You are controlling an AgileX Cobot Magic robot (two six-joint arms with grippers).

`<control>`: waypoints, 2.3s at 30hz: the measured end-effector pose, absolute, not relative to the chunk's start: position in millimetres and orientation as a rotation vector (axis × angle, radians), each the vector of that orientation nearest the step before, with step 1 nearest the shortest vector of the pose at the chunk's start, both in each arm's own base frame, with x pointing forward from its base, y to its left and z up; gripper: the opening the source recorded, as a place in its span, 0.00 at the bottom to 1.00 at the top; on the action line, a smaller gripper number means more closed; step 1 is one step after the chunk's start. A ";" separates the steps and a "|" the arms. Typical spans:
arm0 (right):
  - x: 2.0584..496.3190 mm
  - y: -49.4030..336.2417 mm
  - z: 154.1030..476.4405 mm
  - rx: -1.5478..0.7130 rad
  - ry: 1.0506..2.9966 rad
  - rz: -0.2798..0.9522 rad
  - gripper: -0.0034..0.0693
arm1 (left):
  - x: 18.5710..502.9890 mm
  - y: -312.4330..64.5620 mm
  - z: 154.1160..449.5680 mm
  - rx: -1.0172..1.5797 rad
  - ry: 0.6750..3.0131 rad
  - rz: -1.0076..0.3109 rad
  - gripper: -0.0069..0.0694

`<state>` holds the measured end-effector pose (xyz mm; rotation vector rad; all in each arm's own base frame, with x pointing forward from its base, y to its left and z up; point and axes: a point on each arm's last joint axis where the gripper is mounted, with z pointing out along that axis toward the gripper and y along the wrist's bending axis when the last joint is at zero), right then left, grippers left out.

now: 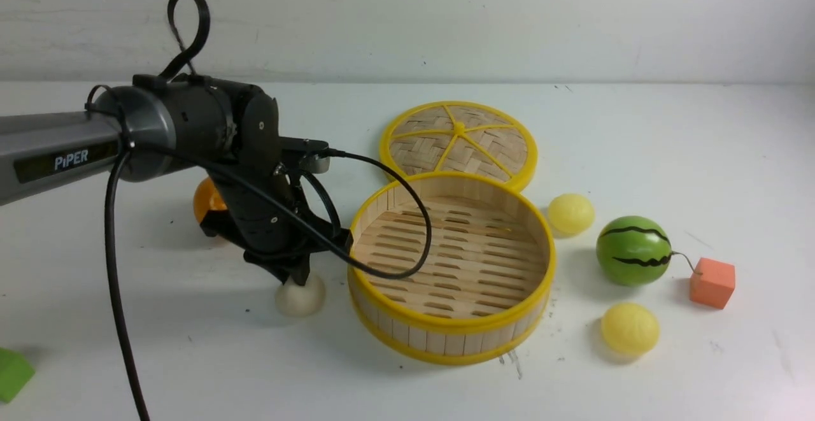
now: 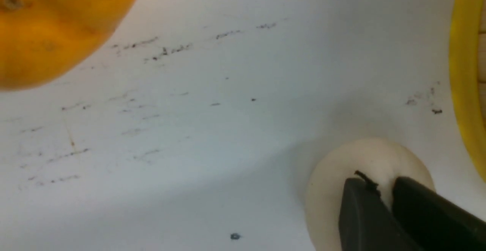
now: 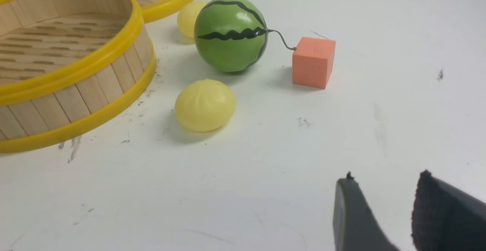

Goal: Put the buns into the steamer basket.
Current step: Use the left arm to grab a steamed stuffed bun

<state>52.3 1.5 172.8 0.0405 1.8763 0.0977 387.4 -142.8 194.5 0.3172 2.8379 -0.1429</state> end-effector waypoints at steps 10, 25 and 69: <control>52.3 1.5 172.8 0.041 1.876 0.098 0.38 | 386.0 -142.3 199.8 0.320 2.845 -0.140 0.48; 52.3 1.5 172.8 0.041 1.876 0.098 0.38 | 381.4 -145.6 199.4 0.337 2.888 -0.202 0.49; 52.3 1.5 172.8 0.041 1.876 0.098 0.38 | 382.6 -144.4 202.7 0.407 2.879 -0.168 0.49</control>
